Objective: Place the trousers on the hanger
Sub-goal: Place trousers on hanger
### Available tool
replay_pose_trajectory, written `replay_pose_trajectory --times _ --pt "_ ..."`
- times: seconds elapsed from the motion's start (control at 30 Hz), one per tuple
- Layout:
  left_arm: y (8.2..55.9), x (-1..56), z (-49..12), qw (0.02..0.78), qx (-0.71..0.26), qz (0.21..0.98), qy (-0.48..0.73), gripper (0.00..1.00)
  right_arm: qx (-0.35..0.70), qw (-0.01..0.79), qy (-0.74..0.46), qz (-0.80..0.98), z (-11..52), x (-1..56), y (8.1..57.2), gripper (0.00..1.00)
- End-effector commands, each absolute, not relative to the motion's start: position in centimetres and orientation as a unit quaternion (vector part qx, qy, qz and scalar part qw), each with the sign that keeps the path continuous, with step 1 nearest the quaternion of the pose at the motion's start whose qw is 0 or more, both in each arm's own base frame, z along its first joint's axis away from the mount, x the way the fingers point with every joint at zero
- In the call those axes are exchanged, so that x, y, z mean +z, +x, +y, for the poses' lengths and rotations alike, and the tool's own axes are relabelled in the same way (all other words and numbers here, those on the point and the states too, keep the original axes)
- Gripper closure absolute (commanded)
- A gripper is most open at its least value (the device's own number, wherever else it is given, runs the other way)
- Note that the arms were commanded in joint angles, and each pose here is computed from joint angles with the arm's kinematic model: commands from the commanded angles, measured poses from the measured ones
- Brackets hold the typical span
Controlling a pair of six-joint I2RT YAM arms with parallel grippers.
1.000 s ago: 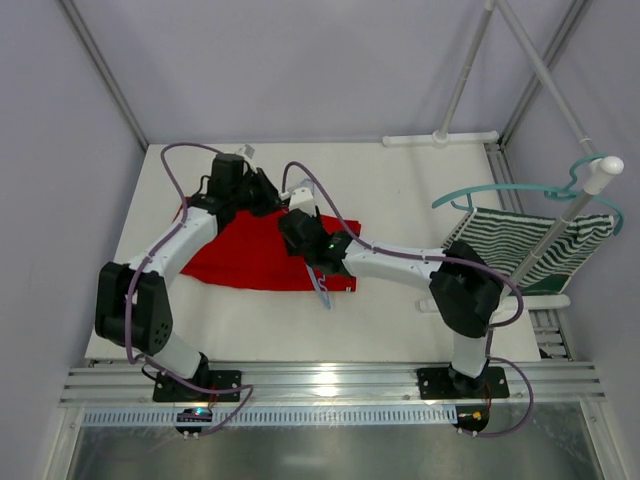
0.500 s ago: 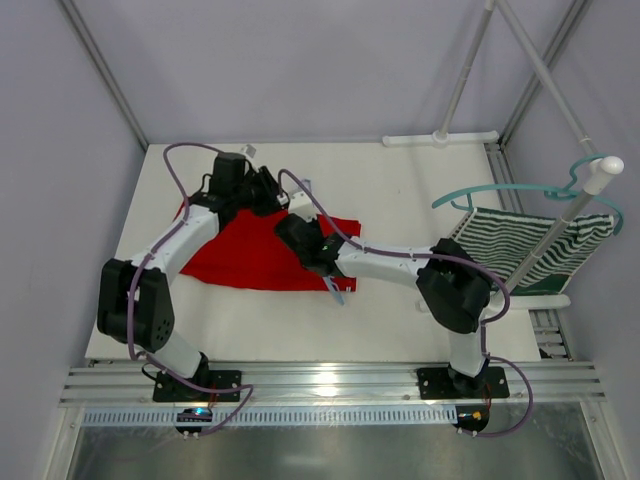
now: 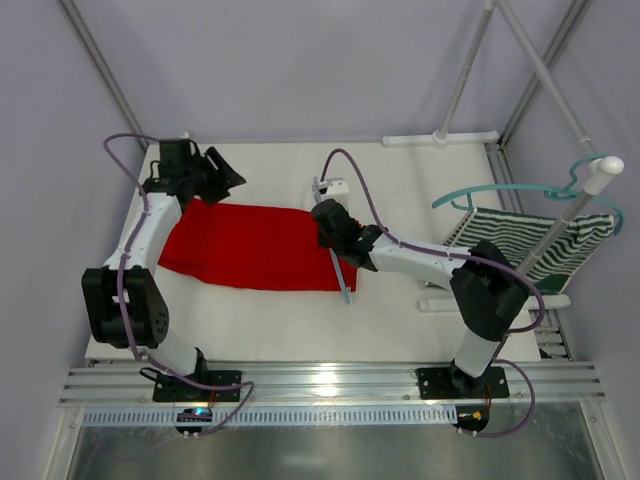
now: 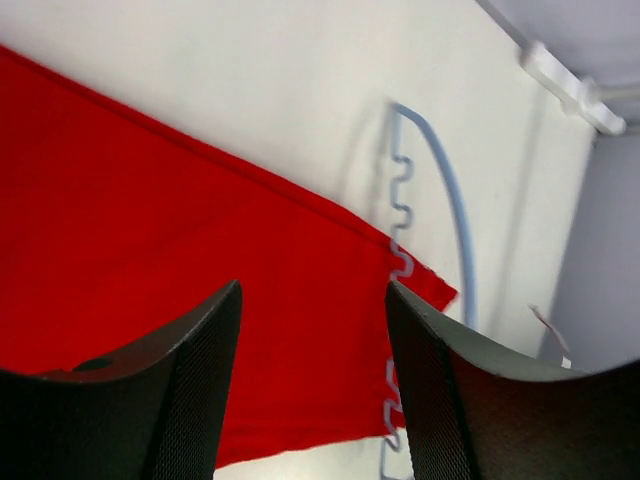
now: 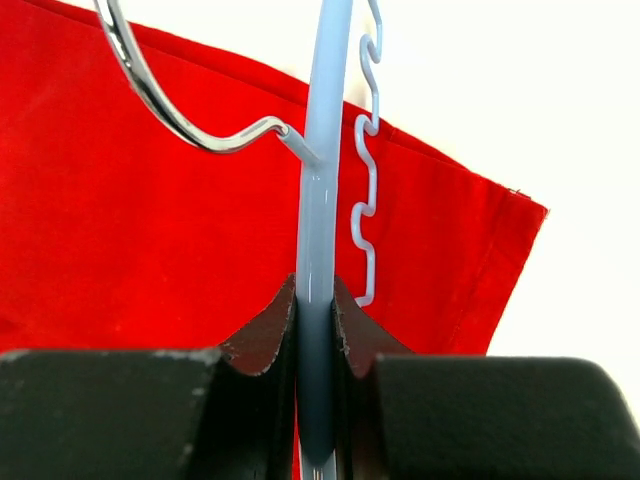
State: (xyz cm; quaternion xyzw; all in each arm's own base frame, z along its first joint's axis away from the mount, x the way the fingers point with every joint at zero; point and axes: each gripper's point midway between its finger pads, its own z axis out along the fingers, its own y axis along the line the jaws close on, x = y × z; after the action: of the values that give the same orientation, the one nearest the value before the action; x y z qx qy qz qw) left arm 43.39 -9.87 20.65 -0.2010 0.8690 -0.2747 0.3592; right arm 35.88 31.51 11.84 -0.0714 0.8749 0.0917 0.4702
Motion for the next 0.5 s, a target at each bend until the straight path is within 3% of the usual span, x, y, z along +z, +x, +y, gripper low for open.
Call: replay_pose_trajectory --times 0.0,0.27,0.47 --pt "43.3 19.8 -2.7 0.363 -0.209 0.874 -0.245 0.4 0.18 0.49 -0.067 0.85 33.0 16.2 35.8 0.96" --pt "40.7 12.0 11.3 0.301 -0.086 0.862 -0.398 0.44 0.361 0.491 -0.03 0.792 39.4 22.5 35.8 0.96" --pt "35.7 5.3 16.4 0.23 -0.032 0.839 -0.491 0.37 0.423 0.466 0.047 0.775 41.7 19.2 36.7 0.96"
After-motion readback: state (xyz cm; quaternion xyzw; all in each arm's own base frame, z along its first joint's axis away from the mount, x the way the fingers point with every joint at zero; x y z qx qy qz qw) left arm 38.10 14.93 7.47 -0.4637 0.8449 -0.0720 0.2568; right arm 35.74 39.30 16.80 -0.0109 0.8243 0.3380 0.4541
